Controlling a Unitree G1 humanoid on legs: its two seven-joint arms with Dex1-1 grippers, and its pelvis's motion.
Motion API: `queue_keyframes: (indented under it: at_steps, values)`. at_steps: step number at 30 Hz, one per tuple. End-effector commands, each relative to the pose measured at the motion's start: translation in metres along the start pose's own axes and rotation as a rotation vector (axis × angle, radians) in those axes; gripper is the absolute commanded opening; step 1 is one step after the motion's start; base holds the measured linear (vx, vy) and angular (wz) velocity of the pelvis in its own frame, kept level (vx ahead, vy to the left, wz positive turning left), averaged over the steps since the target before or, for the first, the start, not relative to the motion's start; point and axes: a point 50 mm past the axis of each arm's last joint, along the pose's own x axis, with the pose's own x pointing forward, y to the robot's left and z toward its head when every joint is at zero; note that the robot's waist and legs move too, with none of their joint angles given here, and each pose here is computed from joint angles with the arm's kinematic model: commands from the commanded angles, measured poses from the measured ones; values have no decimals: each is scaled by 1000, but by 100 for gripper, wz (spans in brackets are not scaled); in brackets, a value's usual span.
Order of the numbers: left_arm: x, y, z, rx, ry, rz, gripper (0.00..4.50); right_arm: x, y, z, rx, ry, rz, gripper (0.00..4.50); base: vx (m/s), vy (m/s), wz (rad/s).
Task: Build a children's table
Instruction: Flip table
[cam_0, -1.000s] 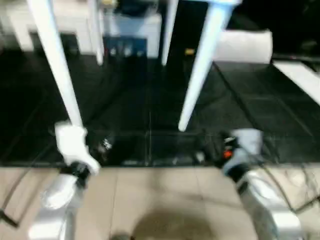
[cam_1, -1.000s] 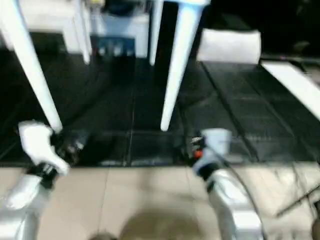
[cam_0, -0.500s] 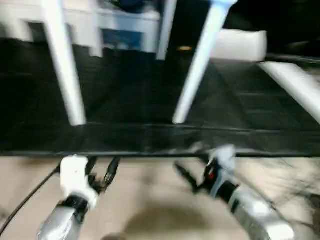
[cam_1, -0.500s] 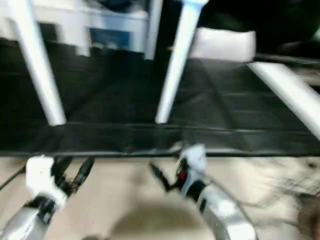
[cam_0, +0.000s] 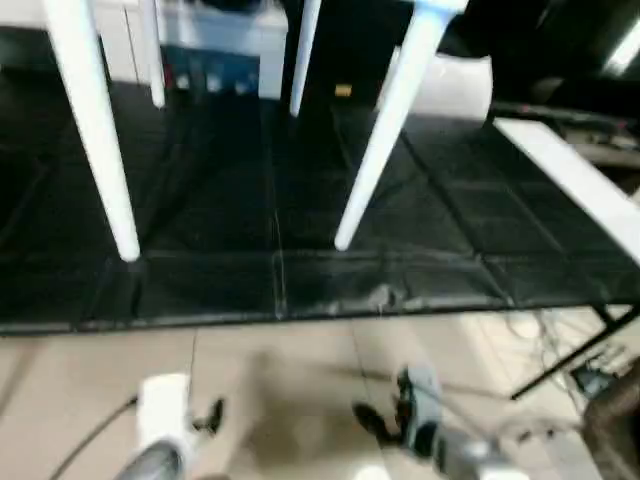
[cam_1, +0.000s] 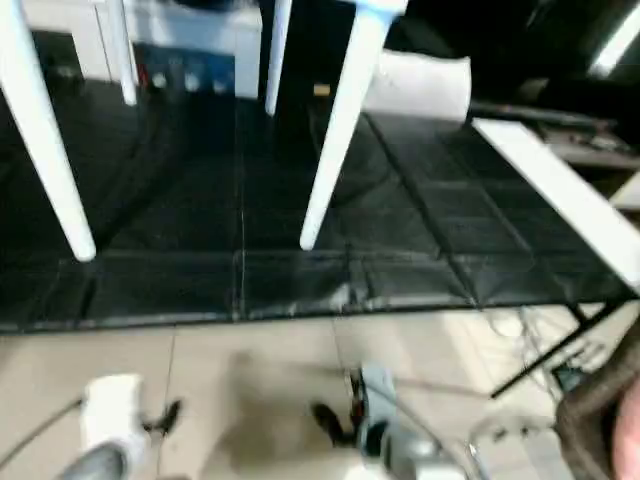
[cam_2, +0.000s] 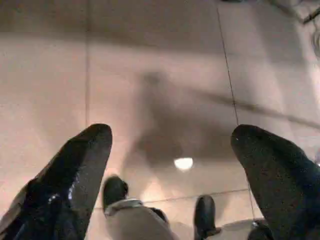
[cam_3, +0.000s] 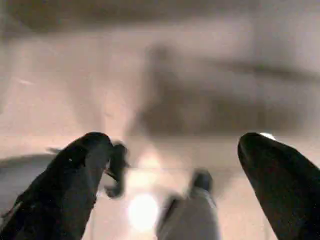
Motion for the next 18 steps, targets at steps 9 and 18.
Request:
queue_keyframes:
  at_steps: [9, 18]
  values:
    - [1, 4, -53, 126, 290, 12, 442, 0, -11, -47, 29, 219, -157, 450, 51, -12, -4]
    - [0, 7, -67, 137, 364, 27, 442, 2, -5, -55, -30, 256, -143, 450, -12, 2, 0]
